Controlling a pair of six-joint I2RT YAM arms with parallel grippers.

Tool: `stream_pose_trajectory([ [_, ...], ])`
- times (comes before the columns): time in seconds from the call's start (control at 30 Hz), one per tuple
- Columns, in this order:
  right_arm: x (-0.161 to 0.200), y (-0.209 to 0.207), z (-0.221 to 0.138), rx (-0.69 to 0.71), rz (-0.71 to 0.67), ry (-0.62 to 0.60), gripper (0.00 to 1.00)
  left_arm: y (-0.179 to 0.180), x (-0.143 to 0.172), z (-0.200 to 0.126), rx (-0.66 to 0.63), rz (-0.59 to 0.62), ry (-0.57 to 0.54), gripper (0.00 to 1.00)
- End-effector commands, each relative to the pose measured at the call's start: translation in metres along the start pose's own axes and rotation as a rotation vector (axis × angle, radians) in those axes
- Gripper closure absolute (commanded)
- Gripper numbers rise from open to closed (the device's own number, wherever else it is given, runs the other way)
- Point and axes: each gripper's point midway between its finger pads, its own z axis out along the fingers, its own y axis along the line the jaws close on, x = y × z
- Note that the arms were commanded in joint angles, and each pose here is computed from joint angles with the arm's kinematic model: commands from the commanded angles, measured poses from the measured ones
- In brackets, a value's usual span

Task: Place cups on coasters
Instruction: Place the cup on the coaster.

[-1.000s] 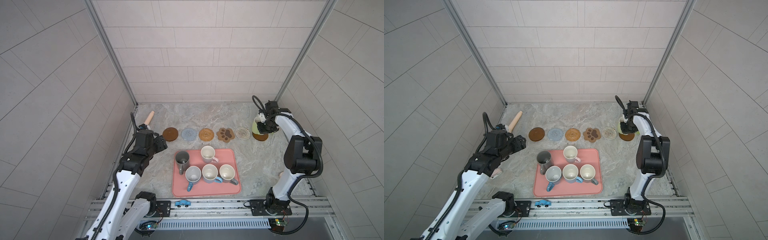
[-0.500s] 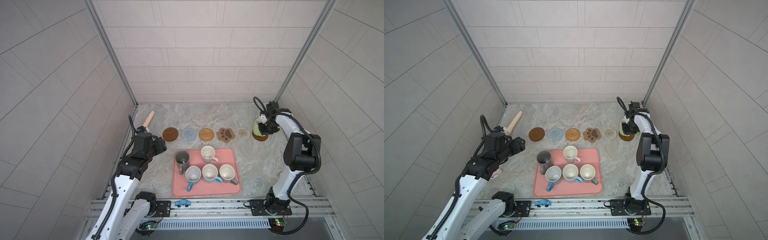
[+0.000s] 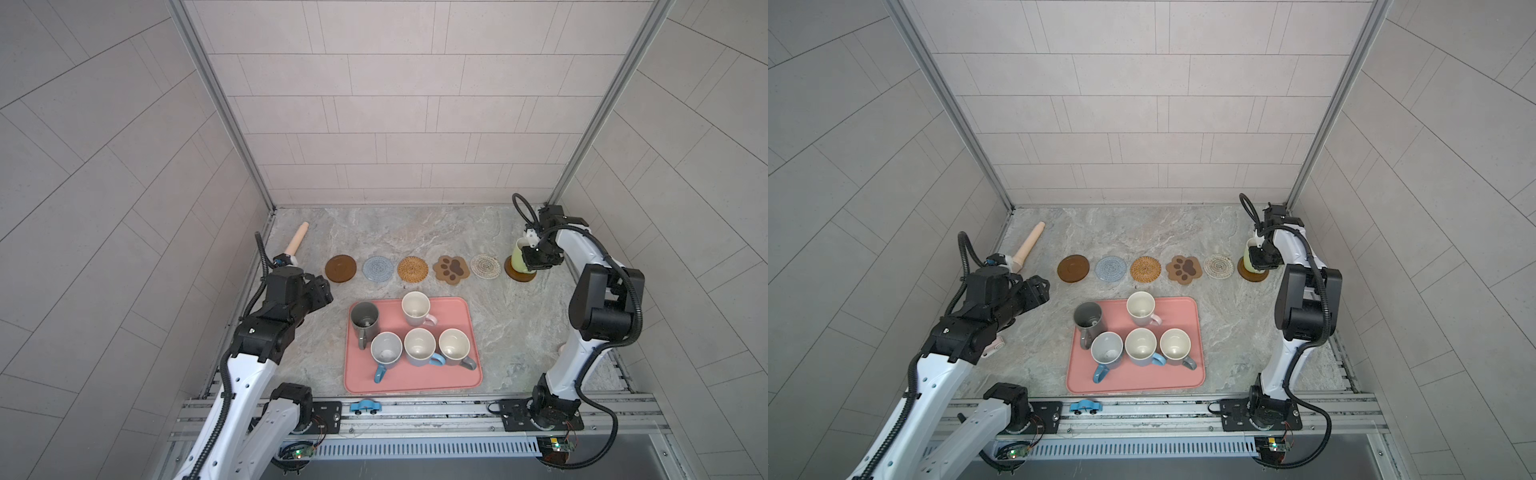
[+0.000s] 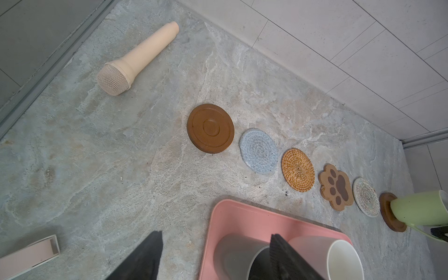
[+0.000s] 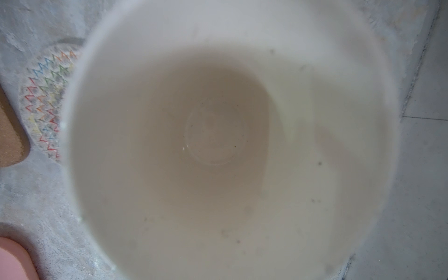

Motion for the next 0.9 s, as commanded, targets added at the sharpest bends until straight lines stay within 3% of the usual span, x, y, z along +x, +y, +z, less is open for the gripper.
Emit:
stream_pose_trajectory([
  [0.0, -0.011, -0.003, -0.004, -0.001, -0.017, -0.032, 0.97, 0.006, 0.004, -0.002, -0.018, -0.014, 0.004, 0.23],
  [0.87, 0.009, -0.007, 0.009, 0.035, -0.029, 0.010, 0.96, 0.007, 0.005, -0.008, -0.013, -0.021, -0.003, 0.23],
])
